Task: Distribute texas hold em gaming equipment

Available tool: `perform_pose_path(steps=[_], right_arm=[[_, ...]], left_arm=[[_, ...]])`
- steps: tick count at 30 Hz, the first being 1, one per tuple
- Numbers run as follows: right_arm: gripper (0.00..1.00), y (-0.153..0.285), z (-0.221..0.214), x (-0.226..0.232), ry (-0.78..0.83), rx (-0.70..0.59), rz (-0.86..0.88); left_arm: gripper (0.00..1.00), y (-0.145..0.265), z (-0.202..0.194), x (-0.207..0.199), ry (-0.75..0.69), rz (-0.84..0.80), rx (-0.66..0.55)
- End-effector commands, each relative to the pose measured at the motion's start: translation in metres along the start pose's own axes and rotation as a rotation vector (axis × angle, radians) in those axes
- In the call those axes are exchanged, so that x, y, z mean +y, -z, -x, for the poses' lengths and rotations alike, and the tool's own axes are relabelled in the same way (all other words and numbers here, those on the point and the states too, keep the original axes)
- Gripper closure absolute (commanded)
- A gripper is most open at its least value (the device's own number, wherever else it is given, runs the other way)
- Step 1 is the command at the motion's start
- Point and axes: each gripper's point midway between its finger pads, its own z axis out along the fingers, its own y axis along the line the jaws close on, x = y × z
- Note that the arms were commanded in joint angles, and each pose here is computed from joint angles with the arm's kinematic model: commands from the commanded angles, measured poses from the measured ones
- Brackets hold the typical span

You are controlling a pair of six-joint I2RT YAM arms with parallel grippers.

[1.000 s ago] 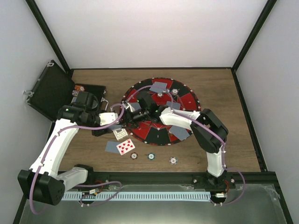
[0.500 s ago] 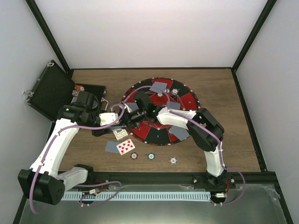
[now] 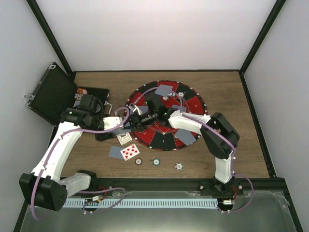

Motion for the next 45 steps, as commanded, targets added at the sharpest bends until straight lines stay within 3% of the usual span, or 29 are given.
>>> perform_pose_path(steps=[1,9,12,17,21,26,29,33,45], right_arm=[[0.61,0.015,0.002,-0.003,-0.024,-0.037,-0.049],[0.92,0.039,0.007,0.010,-0.014,-0.078,-0.025],[0.99,0.047,0.007,0.011,-0.017,-0.086,-0.016],[0.99,0.063,0.011,0.011,-0.011,-0.110,-0.028],[0.99,0.106,0.024,-0.007,-0.027,-0.183,-0.067],[0.99,0.201,0.047,-0.066,-0.114,-0.364,-0.191],[0.99,0.254,0.057,-0.112,-0.180,-0.454,-0.322],[0.99,0.299,0.058,-0.161,-0.262,-0.520,-0.429],[0.98,0.313,0.060,-0.236,-0.384,-0.509,-0.538]], left_arm=[[0.94,0.007,0.010,0.002,-0.023,0.017,-0.040],[0.94,0.002,0.003,0.002,-0.026,0.021,-0.017],[0.94,-0.001,0.000,0.002,-0.023,0.019,-0.007],[0.94,-0.004,-0.002,0.004,-0.017,0.019,0.000],[0.95,-0.012,-0.010,0.007,-0.007,0.026,0.033],[0.96,-0.032,-0.043,0.010,0.018,0.039,0.141],[0.96,-0.031,-0.061,0.019,0.060,0.036,0.135],[0.96,-0.035,-0.092,0.017,0.078,0.026,0.194],[0.96,-0.070,-0.139,-0.004,0.121,-0.025,0.242]])
